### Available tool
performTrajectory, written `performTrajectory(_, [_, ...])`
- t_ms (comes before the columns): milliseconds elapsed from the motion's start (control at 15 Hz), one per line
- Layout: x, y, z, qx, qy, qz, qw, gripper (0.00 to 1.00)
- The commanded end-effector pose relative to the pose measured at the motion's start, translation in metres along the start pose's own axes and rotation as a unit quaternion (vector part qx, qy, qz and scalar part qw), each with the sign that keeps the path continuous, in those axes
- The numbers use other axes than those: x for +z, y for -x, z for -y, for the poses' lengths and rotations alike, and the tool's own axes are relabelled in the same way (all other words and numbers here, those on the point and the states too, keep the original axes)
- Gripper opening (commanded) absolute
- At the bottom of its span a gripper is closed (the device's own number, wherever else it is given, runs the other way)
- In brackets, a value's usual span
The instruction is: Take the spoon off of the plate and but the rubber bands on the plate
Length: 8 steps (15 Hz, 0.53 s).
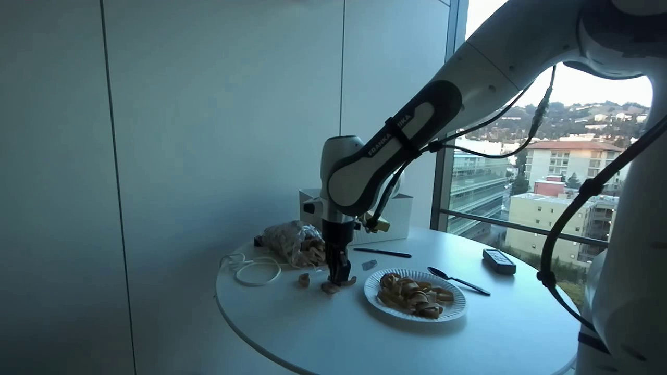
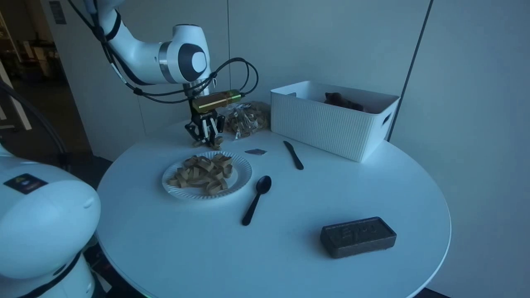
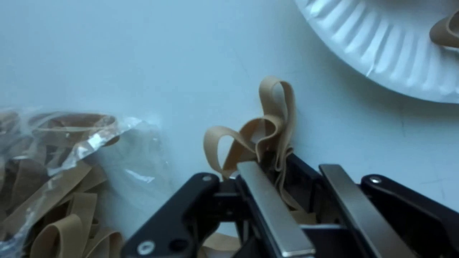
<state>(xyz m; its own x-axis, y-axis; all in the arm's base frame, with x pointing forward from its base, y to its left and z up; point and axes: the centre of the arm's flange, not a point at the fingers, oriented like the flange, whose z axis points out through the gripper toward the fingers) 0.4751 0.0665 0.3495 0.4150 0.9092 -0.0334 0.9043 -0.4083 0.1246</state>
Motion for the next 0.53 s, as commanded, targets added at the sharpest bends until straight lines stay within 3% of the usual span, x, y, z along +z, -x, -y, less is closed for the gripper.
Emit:
performTrajectory(0, [-0.001,-0.002,-0.001,0.006,0.011,-0.006,0.9999,0.06])
performTrajectory(467, [-0.071,0.037,0.038,0.085,0.081,-0.039,0.9924,0.06])
